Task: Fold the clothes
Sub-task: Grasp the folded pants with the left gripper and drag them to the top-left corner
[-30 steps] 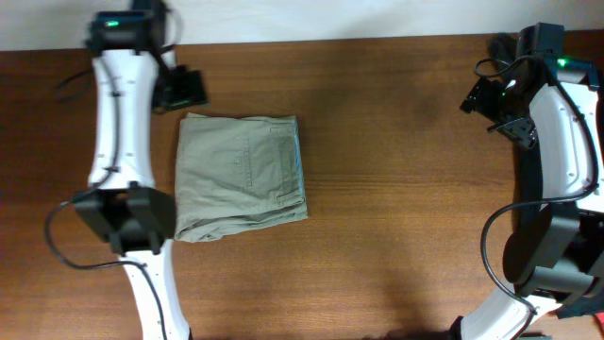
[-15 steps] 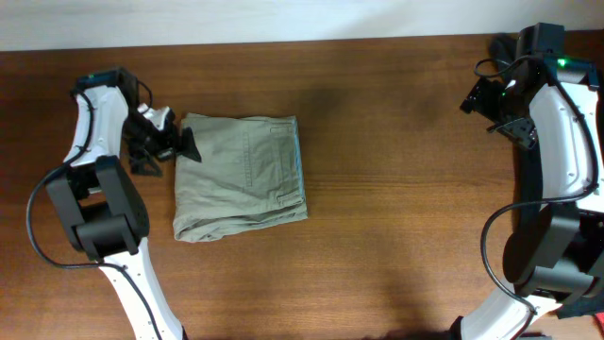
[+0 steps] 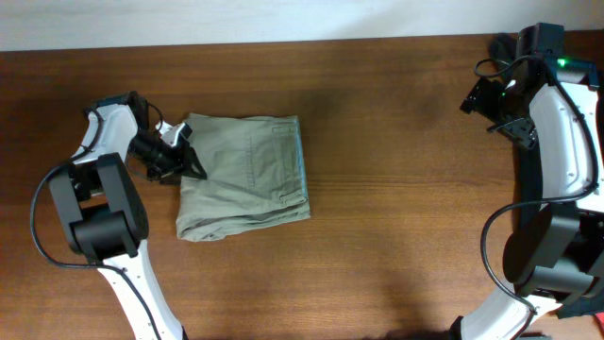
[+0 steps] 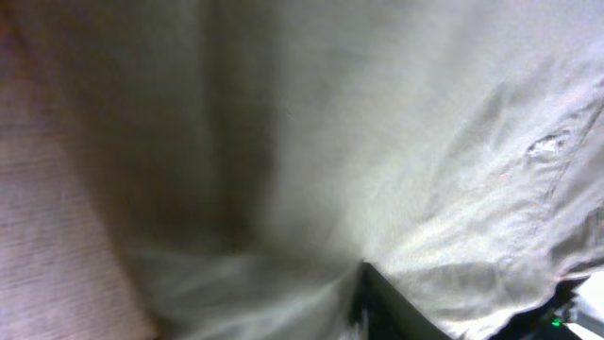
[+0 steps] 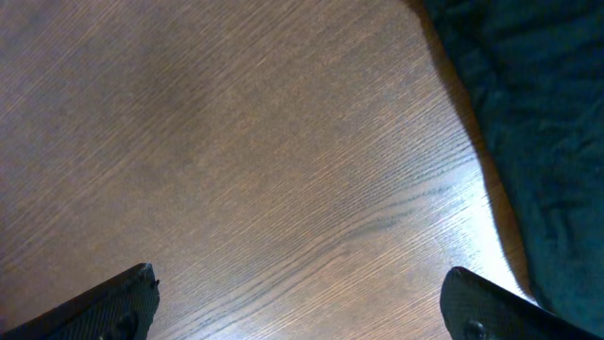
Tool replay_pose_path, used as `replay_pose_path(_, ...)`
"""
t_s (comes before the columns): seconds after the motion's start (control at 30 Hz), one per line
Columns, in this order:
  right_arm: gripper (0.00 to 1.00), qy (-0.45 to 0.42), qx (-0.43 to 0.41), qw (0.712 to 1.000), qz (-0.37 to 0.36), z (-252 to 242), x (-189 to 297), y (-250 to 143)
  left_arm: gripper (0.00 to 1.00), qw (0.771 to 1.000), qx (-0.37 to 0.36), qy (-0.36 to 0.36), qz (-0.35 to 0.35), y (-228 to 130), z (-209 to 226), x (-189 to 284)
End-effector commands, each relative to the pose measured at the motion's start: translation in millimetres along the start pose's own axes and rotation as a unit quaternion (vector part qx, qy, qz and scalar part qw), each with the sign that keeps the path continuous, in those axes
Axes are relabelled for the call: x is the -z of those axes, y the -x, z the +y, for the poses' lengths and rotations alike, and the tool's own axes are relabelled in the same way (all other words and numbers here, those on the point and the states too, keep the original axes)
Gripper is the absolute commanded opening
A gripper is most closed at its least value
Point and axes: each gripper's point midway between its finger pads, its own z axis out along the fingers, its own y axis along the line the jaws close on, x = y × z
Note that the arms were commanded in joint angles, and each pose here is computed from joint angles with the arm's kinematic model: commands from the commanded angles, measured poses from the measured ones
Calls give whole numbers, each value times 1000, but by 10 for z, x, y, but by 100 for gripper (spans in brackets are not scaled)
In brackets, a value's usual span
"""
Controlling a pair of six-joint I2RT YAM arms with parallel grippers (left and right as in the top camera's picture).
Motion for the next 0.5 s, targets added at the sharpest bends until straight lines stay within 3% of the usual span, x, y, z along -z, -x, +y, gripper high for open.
replay_pose_path(0.0,99,1,-1,1000,-13,1,80,48,13,999,34,-8,-19,135,8,-192)
replay_pose_path(0.03,99,1,-1,1000,-13,1,80,48,1,998,54,-5,-40,236,39,-182)
replay_pose_path(0.1,99,1,-1,1000,-13,1,80,49,1,993,85,-4,-82,438,101,-140)
replay_pose_path(0.2,99,1,-1,1000,-13,1,80,48,1,972,169,53,-155,725,465,4)
replay_pose_path(0.3,98,1,-1,1000,-13,1,80,49,1,929,271,113,-223,868,948,239)
replay_pose_path(0.47,99,1,-1,1000,-13,1,80,48,1,859,380,107,-326,1014,1626,723)
